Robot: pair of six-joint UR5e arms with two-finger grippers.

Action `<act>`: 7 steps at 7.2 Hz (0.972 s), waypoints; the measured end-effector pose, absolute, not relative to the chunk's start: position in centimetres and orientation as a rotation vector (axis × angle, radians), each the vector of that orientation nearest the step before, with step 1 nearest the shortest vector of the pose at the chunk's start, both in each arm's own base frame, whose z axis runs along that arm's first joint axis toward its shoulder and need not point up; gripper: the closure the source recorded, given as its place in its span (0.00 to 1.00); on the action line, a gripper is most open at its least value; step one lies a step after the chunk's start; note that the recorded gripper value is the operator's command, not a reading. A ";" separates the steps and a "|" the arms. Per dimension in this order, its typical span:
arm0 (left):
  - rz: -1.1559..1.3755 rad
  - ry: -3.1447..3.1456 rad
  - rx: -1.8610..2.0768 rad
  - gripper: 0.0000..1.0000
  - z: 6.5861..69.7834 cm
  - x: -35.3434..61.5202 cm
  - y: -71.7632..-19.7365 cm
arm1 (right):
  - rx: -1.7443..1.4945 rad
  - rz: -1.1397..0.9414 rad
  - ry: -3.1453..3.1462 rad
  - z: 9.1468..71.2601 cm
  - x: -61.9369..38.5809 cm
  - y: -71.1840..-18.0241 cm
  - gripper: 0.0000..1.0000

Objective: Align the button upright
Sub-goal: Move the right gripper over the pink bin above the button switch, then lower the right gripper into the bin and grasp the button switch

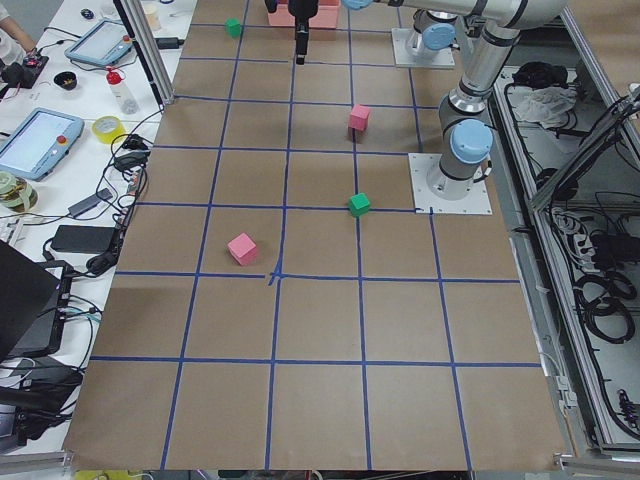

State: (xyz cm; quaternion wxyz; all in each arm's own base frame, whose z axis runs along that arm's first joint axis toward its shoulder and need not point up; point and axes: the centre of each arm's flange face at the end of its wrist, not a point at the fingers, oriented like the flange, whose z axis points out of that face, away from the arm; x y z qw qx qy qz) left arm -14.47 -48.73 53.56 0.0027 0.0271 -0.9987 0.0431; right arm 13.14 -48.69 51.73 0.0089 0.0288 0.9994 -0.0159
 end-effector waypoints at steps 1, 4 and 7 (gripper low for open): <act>0.134 -3.132 0.085 0.00 53.5 -14.5 -48.7 | 0.099 -0.053 3.127 51.7 12.6 -48.9 0.00; 0.133 -3.131 0.087 0.00 53.5 -14.5 -48.7 | 0.145 -0.062 3.129 51.4 2.9 -50.7 0.00; 0.133 -3.131 0.088 0.00 53.5 -14.5 -48.7 | 0.080 -0.062 3.145 49.0 -8.8 -51.9 0.00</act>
